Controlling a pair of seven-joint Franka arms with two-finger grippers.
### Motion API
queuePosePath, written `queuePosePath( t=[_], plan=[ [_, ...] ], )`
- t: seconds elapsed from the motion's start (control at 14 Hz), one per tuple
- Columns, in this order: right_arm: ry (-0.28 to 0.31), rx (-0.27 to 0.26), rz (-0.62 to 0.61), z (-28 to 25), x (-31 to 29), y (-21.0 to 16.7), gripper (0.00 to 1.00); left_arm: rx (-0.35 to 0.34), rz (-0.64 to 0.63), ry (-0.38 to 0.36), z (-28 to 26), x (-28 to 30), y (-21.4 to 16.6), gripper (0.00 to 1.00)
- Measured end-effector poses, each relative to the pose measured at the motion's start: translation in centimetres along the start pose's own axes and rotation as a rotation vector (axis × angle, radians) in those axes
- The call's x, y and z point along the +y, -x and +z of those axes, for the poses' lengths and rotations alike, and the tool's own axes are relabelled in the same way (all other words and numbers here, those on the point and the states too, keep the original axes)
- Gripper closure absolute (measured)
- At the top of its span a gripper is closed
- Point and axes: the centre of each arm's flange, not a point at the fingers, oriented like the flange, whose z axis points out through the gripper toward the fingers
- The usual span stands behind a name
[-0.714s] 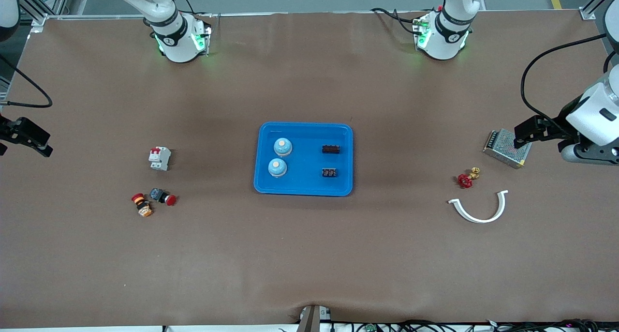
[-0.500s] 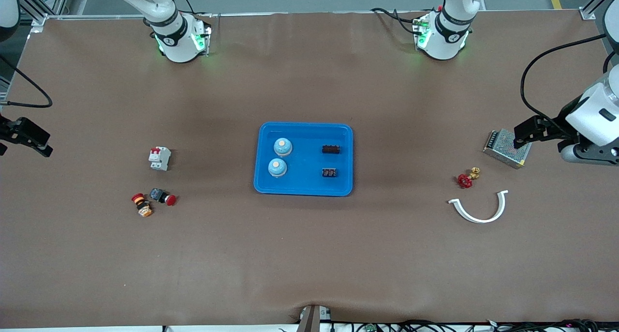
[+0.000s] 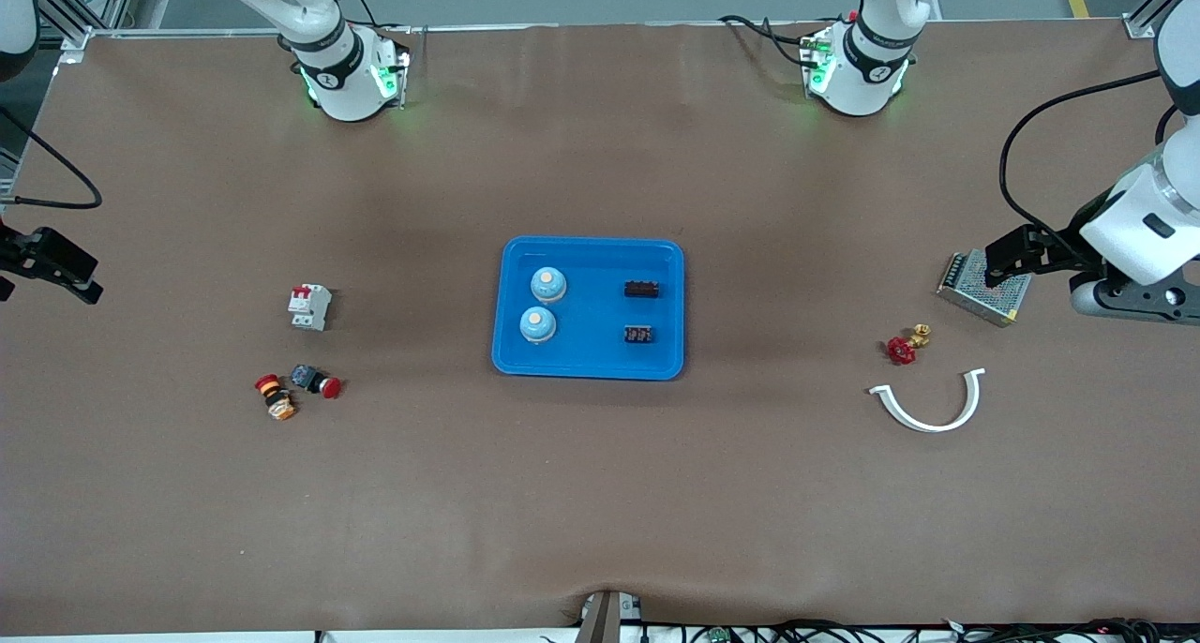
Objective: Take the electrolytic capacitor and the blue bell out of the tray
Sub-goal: 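Move both grippers from rest toward the blue tray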
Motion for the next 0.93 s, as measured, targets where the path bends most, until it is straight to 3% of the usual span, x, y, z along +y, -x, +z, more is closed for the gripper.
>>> queuePosePath(
  t=[0.5, 0.93],
  plan=[
    [-0.002, -0.005, -0.013, 0.3, -0.8, -0.1, 0.00, -0.051, -0.152, -0.015, 2.7, -1.2, 0.3, 0.00],
    [-0.004, -0.011, -0.023, 0.7, -1.4, -0.2, 0.00, -0.045, -0.440, -0.014, 5.4, 0.7, 0.0, 0.00]
  ],
)
